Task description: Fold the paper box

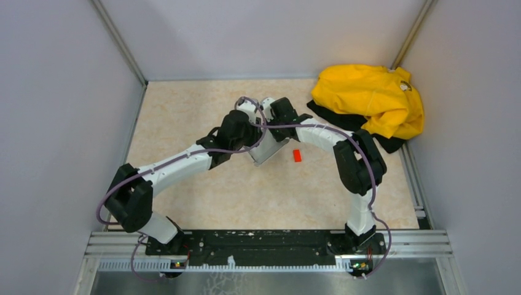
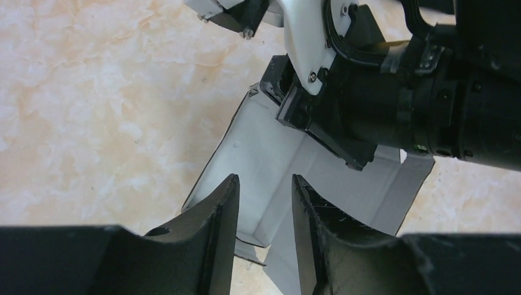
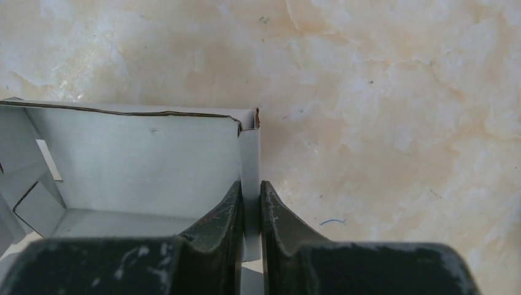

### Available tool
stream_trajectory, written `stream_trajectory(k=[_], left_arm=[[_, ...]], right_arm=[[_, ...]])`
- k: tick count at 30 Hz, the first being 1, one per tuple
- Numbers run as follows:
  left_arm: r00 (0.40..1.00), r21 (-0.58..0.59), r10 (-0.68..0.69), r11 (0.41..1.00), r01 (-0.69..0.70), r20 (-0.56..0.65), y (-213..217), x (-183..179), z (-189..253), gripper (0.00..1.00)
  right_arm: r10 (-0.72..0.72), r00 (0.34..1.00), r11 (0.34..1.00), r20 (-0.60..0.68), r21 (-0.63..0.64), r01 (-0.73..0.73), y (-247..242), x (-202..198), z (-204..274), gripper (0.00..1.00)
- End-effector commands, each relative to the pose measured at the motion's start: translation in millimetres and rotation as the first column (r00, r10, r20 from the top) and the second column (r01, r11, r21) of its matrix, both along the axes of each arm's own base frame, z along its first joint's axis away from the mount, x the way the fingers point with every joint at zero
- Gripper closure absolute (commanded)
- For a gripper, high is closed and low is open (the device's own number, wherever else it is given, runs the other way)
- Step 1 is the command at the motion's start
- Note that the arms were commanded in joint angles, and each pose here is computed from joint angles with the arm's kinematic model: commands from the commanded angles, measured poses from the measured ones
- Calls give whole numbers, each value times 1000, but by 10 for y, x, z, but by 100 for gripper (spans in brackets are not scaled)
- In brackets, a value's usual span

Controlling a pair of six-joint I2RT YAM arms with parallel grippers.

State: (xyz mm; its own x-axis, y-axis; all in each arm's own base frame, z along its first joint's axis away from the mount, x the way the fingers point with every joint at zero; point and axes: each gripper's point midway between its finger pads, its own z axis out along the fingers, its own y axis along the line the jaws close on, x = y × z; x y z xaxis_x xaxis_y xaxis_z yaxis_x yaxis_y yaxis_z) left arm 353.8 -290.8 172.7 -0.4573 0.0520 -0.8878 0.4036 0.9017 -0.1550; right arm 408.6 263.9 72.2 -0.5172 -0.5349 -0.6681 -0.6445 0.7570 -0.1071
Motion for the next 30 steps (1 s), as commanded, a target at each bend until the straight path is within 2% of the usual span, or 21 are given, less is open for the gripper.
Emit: stream_trajectory(k=[1, 5, 15, 19, 22, 25, 30], left_arm=[[994, 75, -107, 992, 105, 20, -66, -19, -53, 57], [990, 159, -129, 978, 137, -57, -59, -38, -253, 59], [965, 296, -231, 920, 258, -124, -205, -224, -446, 60], [965, 325, -219, 910, 256, -146, -159, -267, -463, 59], [967, 395, -200, 885, 246, -156, -25, -267, -514, 59], [976, 436, -162, 874, 212, -148, 96, -257, -480, 60], [982, 490, -134, 852, 182, -132, 239, -249, -400, 60]], right_arm=[[-34, 998, 998, 47, 54, 31, -2, 59, 365, 90], [-24, 998, 995, 58, 97, 18, 44, 23, 572, 90], [-45, 996, 990, 80, 135, 34, 32, 40, 956, 90], [-63, 994, 985, 84, 163, 49, -23, 88, 1076, 90], [-67, 994, 985, 85, 164, 52, -102, 87, 1144, 90], [-82, 995, 988, 59, 139, 74, -247, 65, 1093, 90], [-126, 992, 974, 9, 189, 122, -498, 31, 1037, 90]])
